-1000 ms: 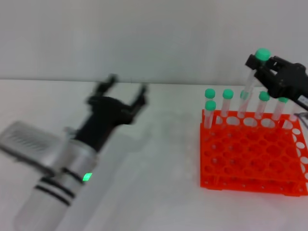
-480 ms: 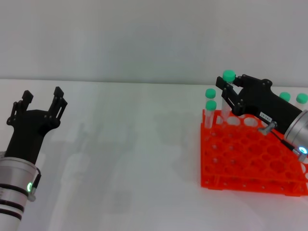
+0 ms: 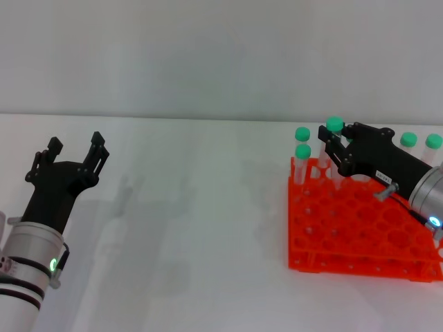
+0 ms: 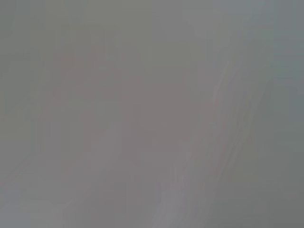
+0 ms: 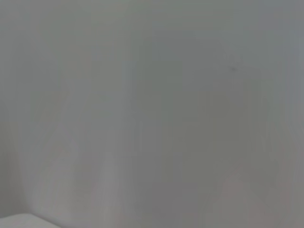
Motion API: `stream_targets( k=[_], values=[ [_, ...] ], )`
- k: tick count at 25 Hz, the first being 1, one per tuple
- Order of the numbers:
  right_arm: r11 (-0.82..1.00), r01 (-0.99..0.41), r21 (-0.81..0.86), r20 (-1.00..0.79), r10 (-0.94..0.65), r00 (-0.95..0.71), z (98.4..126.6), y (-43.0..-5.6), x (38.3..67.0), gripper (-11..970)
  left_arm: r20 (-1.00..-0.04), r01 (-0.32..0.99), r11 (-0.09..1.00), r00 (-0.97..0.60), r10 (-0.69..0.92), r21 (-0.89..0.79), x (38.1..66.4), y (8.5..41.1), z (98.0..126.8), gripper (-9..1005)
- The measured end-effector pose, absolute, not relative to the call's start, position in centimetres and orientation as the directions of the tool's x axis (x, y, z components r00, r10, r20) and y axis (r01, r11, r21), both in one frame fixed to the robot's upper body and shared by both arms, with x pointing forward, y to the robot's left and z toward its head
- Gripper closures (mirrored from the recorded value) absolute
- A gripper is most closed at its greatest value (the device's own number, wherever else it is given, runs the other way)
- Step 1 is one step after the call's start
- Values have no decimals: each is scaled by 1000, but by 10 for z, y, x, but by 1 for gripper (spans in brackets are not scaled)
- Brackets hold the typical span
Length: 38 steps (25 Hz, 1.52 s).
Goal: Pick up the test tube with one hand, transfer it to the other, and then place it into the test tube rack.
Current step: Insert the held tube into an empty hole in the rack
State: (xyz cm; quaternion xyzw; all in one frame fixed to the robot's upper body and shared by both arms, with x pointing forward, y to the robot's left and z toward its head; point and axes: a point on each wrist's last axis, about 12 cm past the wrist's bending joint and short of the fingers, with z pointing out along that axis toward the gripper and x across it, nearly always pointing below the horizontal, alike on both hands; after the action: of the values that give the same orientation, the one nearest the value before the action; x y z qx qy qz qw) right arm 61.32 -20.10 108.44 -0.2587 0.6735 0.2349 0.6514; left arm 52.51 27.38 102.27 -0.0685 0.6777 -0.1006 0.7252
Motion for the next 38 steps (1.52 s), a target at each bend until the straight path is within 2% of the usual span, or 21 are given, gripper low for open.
stream_targets(
  k=[17,27,38],
  values=[
    [799,-591,112,-994,100,-54,1080,-194,607,747,-964,51,964,47,-262,-260,523,274,1020,191],
    [852,-510,121,-991,129,-20,1077,-187,604,747,-964,44,965,43,-261,-259,521,276,1019,192],
    [842,-524,130,-990,139,-22,1078,-179,602,747,-967,41,967,33,-252,-251,520,278,1017,191]
  ],
)
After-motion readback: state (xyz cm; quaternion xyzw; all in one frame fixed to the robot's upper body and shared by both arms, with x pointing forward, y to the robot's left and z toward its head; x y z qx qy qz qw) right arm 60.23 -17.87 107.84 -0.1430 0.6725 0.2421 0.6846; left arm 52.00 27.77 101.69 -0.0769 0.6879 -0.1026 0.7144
